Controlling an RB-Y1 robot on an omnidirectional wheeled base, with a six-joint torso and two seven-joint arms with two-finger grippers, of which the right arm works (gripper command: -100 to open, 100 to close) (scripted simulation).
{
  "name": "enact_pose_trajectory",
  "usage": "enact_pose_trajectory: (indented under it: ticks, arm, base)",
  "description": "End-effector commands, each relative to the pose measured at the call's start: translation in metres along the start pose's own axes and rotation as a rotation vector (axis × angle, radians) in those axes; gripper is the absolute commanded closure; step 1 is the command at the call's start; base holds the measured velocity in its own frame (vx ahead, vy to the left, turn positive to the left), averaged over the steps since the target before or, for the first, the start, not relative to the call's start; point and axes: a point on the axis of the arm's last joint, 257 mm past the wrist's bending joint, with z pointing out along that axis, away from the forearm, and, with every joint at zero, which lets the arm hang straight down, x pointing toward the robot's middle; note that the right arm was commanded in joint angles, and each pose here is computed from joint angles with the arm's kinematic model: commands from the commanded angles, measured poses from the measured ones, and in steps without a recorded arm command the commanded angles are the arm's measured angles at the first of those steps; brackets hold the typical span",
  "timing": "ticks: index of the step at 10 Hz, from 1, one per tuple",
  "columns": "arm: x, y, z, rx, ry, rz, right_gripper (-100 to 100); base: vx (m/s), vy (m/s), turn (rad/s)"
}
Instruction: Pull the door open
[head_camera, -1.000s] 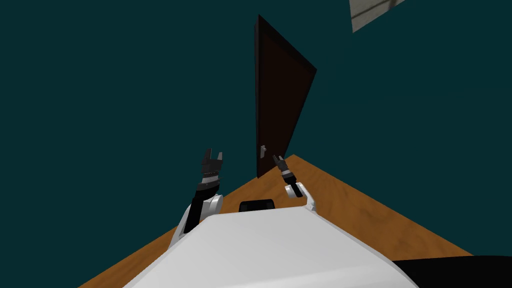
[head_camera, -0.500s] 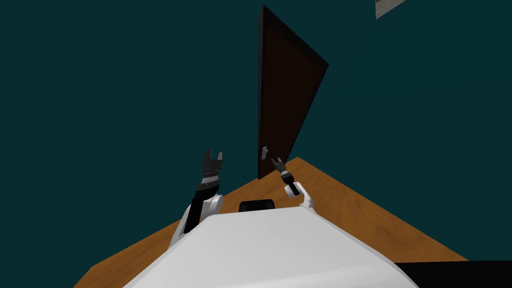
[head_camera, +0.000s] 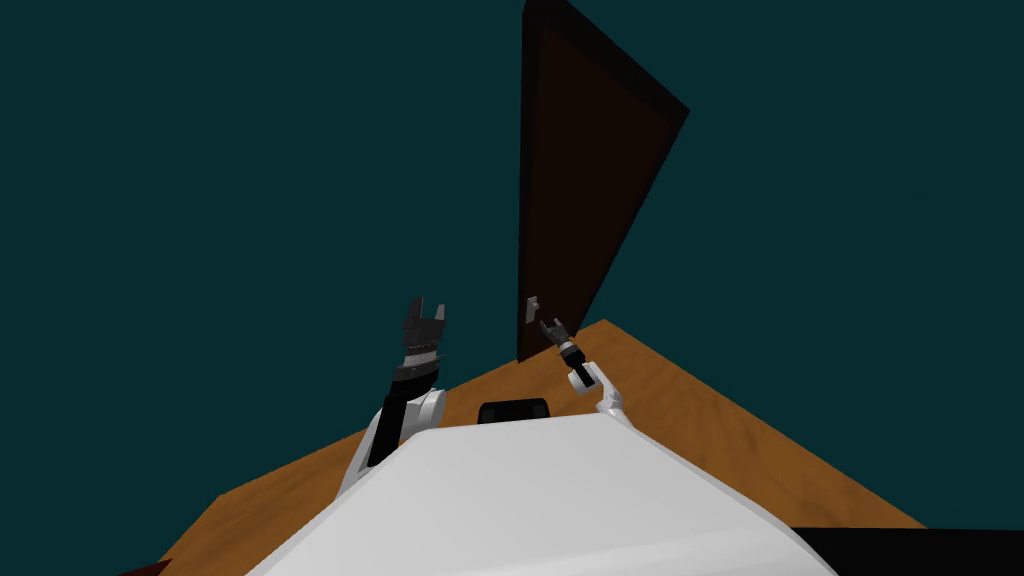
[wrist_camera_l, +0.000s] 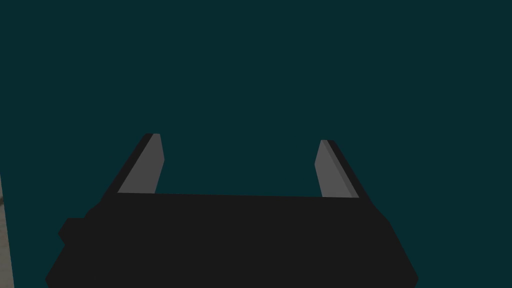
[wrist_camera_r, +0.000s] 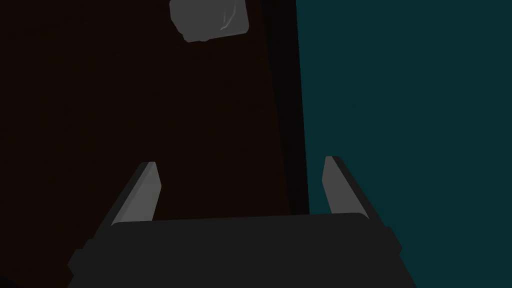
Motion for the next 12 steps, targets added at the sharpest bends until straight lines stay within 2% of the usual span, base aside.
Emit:
enact_pose_trajectory:
  ticks: [1, 2, 5, 6, 7, 12]
  arm:
    - [0.012, -0.005, 0.0001, 0.003, 0.031, -0.045, -100]
    - [0.025, -0.009, 0.0005, 0.004, 0.064, -0.092, -100]
    - [0.04, -0.015, 0.0005, 0.003, 0.104, -0.15, -100]
    - [0.036, -0.013, 0.0007, 0.003, 0.093, -0.134, -100]
    - [0.034, -0.027, 0.0053, 0.042, 0.087, -0.148, -100]
    - [0.027, -0.063, 0.0146, 0.149, 0.068, -0.164, -100]
  base:
    - [0.063, -0.06, 0.101]
    - [0.074, -0.081, 0.154]
    - [0.068, -0.063, 0.088]
    - [0.03, -0.023, 0.018]
    - [0.019, -0.007, 0.278]
    - [0.018, -0.026, 0.226]
